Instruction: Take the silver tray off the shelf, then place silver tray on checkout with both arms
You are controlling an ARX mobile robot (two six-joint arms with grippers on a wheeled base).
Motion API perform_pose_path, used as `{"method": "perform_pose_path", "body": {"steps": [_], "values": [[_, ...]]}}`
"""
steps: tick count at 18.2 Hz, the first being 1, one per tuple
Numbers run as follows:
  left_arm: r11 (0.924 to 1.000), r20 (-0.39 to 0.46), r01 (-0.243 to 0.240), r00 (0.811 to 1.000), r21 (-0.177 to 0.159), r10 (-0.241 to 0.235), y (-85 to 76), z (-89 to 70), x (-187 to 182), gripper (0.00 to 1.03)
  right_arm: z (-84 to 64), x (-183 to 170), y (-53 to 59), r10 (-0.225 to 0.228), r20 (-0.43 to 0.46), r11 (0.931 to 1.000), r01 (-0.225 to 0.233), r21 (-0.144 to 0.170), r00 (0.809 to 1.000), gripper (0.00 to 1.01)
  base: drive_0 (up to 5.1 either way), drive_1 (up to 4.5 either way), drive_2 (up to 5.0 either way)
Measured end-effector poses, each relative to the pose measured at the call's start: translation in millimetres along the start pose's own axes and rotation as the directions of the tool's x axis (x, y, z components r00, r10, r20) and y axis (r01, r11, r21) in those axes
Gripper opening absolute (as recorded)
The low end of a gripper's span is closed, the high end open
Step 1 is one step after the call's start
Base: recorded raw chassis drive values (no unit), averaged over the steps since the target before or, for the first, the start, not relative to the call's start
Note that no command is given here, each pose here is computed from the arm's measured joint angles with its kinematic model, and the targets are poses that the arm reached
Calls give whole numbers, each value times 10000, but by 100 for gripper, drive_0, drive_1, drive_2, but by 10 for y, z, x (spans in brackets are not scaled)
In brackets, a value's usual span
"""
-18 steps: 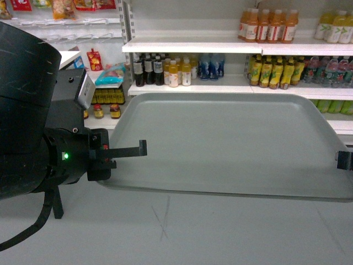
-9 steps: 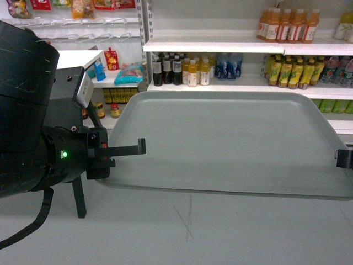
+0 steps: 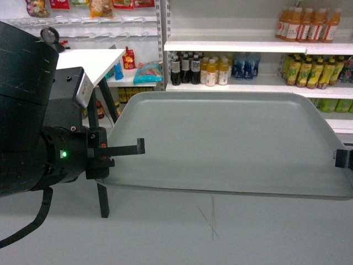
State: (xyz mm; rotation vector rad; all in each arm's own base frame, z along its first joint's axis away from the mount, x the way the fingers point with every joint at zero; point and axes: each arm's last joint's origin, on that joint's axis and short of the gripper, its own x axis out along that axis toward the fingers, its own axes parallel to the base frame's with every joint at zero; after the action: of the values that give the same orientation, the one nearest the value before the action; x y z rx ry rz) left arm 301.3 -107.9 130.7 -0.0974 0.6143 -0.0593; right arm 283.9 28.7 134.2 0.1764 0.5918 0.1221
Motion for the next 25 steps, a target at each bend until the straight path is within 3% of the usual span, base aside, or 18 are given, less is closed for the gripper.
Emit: {"method": "perform_pose_path", "body": {"steps": [25], "values": [[10000, 19, 2, 10000, -4, -2, 0, 2, 0, 3, 4, 0, 1, 20, 46, 10000, -20, -4, 10000, 3, -493, 248, 248]]}}
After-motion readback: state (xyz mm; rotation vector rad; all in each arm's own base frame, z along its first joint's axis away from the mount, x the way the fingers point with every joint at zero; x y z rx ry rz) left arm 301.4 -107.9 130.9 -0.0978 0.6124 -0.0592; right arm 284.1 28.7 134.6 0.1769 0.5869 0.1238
